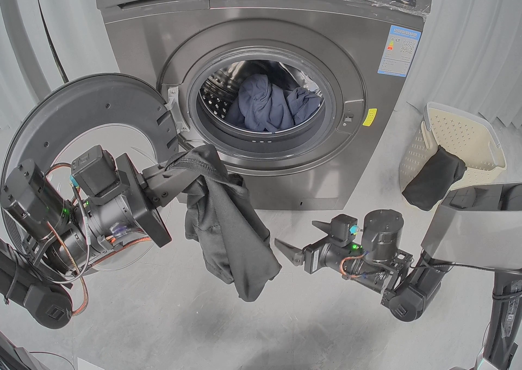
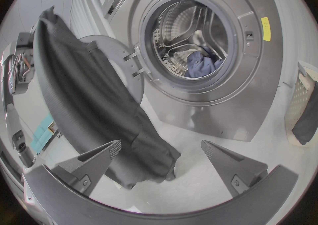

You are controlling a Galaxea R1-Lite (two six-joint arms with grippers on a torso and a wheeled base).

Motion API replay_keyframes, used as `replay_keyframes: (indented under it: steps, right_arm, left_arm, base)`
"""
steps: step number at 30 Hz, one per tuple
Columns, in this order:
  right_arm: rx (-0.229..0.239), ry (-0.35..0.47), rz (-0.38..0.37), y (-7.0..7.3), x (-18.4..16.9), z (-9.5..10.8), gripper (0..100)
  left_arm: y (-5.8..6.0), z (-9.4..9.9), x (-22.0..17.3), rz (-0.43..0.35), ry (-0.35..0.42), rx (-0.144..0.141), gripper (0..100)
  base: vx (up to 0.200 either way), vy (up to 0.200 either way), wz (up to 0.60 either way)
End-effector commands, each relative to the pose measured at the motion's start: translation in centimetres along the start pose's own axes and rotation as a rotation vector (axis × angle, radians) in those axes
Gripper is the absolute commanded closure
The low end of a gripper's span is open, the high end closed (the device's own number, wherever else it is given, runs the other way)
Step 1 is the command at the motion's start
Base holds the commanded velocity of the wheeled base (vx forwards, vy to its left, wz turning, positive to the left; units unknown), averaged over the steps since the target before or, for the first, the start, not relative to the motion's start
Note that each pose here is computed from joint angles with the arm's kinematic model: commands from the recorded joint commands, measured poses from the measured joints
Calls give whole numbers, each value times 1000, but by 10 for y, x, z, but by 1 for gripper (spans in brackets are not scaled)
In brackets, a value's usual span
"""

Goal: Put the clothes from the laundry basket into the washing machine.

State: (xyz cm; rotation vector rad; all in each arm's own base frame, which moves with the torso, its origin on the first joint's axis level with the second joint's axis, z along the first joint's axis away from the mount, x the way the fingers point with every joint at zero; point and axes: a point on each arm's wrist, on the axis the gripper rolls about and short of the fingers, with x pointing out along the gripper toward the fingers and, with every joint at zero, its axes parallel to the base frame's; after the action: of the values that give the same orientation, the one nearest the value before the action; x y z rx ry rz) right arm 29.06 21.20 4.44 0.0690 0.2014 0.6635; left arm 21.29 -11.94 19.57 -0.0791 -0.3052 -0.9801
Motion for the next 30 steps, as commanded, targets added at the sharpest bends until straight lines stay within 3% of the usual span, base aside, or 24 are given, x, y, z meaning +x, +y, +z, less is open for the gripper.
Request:
replay_keyframes:
  steps: [1,3,8,13,15,16,18,23,27,30]
  right_arm:
    - [4,-68,-46,-18,5,18,0]
    - [3,-89,-53,-21,19,21,0]
    - [0,-80,-67,-23,55,1,0]
    - [-4,-59,-29,-9,69,-17,0]
    - [-14,-50,11,7,68,-22,0]
    - [-14,-50,11,7,68,-22,0]
    - [-20,-29,53,25,60,-26,0]
    - [-31,-25,124,53,46,-24,0]
    - [-36,-13,167,72,37,-24,0]
    - [-38,-11,185,80,36,-25,0]
  left_arm:
    - [0,-2,0,0,5,-4,100]
    - [-1,-1,1,-4,2,-4,100]
    - [-2,1,1,-8,-5,-1,100]
    - [0,0,1,-2,-2,-2,100]
    - [1,-2,1,5,5,-7,100]
    - [1,-2,1,5,5,-7,100]
    - [6,-7,2,23,20,-26,100]
    - [11,-8,3,45,19,-25,100]
    - [19,-6,1,69,13,-14,100]
    - [22,-6,0,80,16,-21,100]
  base:
    - [0,0,0]
    - [0,0,0]
    - [0,0,0]
    - [0,0,0]
    - [0,0,0]
    - [0,0,0]
    - [0,0,0]
    - [0,0,0]
    - [0,0,0]
    - [0,0,0]
